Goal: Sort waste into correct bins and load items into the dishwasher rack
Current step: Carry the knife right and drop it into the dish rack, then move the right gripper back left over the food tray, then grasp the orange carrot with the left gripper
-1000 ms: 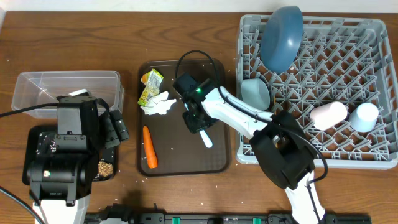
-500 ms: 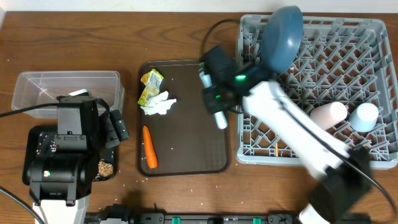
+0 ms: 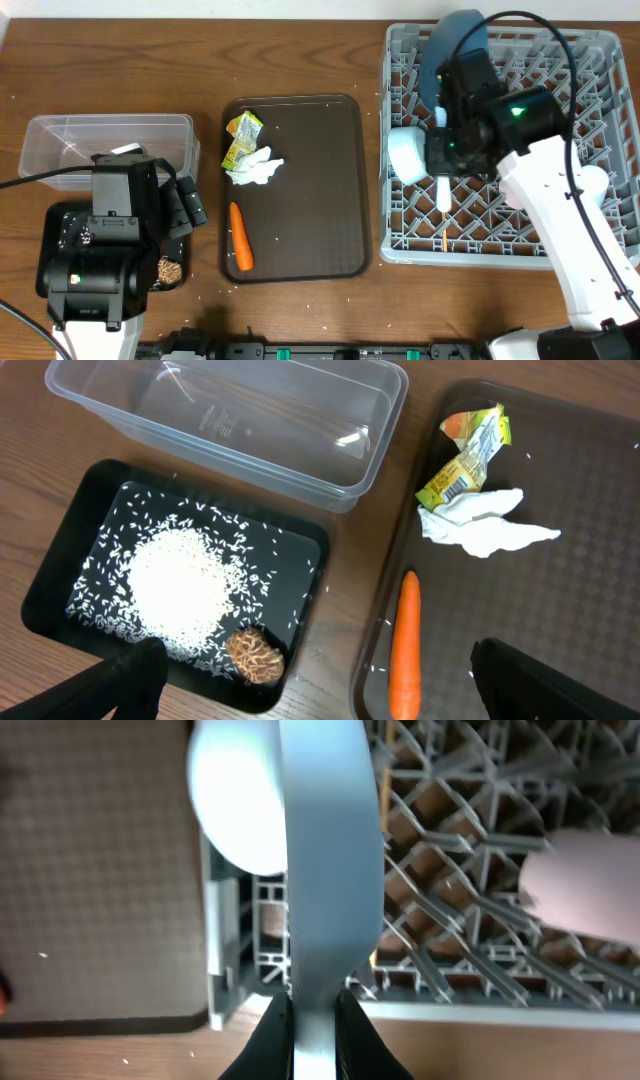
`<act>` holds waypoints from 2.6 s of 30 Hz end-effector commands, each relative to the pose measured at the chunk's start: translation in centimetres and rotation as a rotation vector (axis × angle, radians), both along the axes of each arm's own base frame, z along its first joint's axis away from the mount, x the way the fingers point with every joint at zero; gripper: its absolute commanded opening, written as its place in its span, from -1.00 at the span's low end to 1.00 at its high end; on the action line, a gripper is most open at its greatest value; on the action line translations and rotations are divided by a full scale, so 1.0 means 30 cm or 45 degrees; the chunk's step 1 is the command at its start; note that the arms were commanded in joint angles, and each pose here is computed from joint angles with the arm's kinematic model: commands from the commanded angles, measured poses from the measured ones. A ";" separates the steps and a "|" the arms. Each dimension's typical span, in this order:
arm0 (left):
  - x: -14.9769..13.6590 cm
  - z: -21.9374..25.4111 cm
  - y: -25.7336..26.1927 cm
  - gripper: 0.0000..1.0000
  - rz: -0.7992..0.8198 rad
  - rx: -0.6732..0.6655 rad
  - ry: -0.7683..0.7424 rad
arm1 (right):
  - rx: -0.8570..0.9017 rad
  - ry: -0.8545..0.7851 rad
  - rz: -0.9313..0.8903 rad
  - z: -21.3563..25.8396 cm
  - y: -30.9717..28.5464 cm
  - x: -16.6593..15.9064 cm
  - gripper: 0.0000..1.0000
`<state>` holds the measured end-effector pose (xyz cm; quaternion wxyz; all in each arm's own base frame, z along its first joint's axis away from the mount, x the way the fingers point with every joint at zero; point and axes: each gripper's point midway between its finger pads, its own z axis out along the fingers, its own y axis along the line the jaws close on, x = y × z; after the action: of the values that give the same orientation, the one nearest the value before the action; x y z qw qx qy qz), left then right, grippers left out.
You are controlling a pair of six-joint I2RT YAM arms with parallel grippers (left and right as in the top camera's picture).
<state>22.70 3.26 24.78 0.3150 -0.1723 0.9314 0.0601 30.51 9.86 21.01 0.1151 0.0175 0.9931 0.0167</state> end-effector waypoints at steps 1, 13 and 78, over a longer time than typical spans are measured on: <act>0.000 0.017 0.010 0.95 0.018 0.013 -0.016 | -0.025 0.085 -0.057 -0.056 -0.036 -0.026 -0.85; 0.000 0.017 0.010 0.96 0.019 0.013 -0.016 | -0.080 0.254 -0.228 -0.269 -0.153 -0.093 -0.83; 0.031 -0.009 -0.176 0.96 -0.223 -0.323 -0.017 | 0.274 -0.349 0.668 -0.408 0.708 0.144 0.11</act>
<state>23.18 1.10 24.70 0.3137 -0.1545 0.9369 -0.0008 34.47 31.25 8.74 0.2316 -0.2290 0.9321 0.1584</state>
